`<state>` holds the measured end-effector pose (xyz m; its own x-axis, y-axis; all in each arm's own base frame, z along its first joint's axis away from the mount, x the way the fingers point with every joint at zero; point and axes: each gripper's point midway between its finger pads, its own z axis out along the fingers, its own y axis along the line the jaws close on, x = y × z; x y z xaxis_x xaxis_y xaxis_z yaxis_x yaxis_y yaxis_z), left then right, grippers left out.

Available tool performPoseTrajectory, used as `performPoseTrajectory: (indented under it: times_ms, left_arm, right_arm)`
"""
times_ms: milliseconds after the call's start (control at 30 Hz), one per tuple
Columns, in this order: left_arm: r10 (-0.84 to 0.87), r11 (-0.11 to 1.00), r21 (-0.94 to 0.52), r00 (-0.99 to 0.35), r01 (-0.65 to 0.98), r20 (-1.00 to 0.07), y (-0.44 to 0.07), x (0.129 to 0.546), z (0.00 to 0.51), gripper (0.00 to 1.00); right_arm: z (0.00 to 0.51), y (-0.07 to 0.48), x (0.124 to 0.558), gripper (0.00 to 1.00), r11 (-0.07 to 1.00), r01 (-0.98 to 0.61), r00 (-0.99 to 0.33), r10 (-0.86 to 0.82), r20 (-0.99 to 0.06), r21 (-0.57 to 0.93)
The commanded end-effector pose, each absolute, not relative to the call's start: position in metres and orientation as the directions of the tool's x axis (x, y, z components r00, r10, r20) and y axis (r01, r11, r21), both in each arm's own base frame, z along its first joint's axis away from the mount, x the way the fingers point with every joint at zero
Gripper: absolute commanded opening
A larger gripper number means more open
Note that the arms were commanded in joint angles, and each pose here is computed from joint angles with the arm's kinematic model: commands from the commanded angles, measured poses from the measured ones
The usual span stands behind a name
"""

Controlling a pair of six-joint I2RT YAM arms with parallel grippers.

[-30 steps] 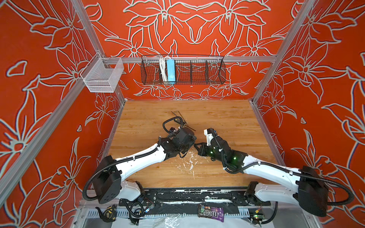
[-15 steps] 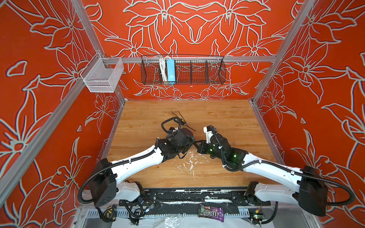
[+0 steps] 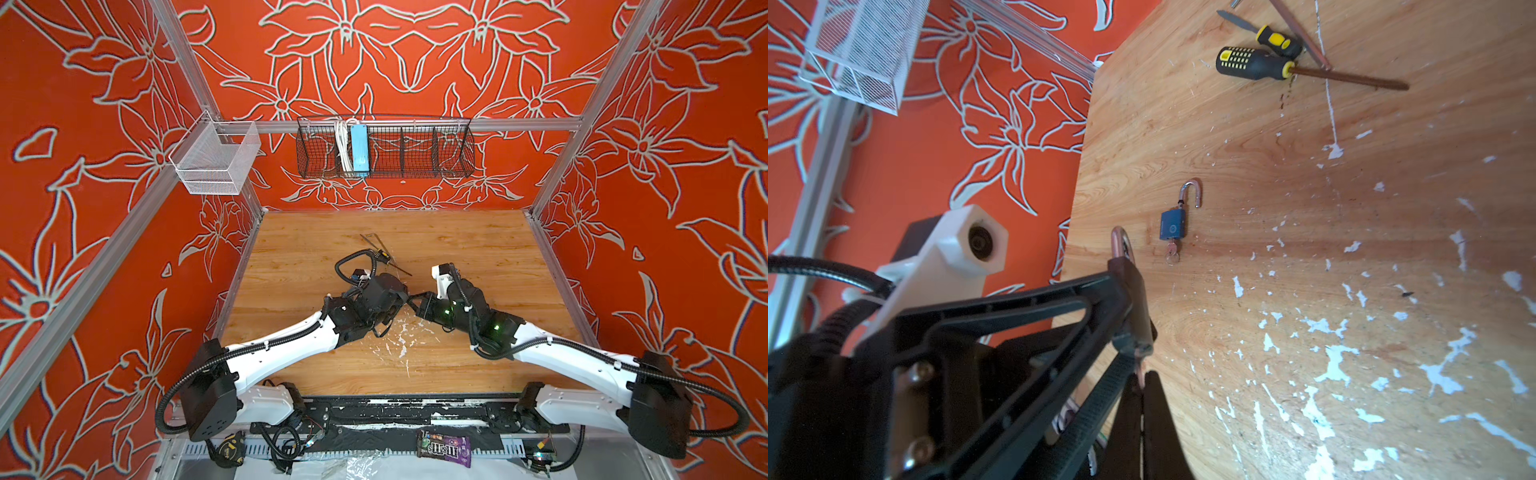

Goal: Unlock with the key
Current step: 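Insert the silver key into the dark padlock's keyhole with the right gripper, then release the key and draw the right gripper back from the padlock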

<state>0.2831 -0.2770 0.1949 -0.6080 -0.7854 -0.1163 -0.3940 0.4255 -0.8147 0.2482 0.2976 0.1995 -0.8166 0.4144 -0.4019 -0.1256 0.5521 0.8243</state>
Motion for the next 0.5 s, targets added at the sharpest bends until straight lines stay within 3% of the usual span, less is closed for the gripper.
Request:
performPoseTrajectory:
  times_ms: [0,467]
  left_arm:
    - [-0.672,0.364,-0.865,-0.741,-0.345,0.012,-0.323,0.253,0.211,0.00]
    - [-0.692,0.379,-0.843,-0.722,-0.381,0.016,-0.316,0.250,0.199,0.00]
  right_arm:
    - [0.253,0.307,0.258,0.00,0.329,-0.145,-0.790,0.529,-0.309,0.933]
    - [0.267,0.303,0.253,0.00,0.150,-0.045,-0.798,0.589,-0.126,0.988]
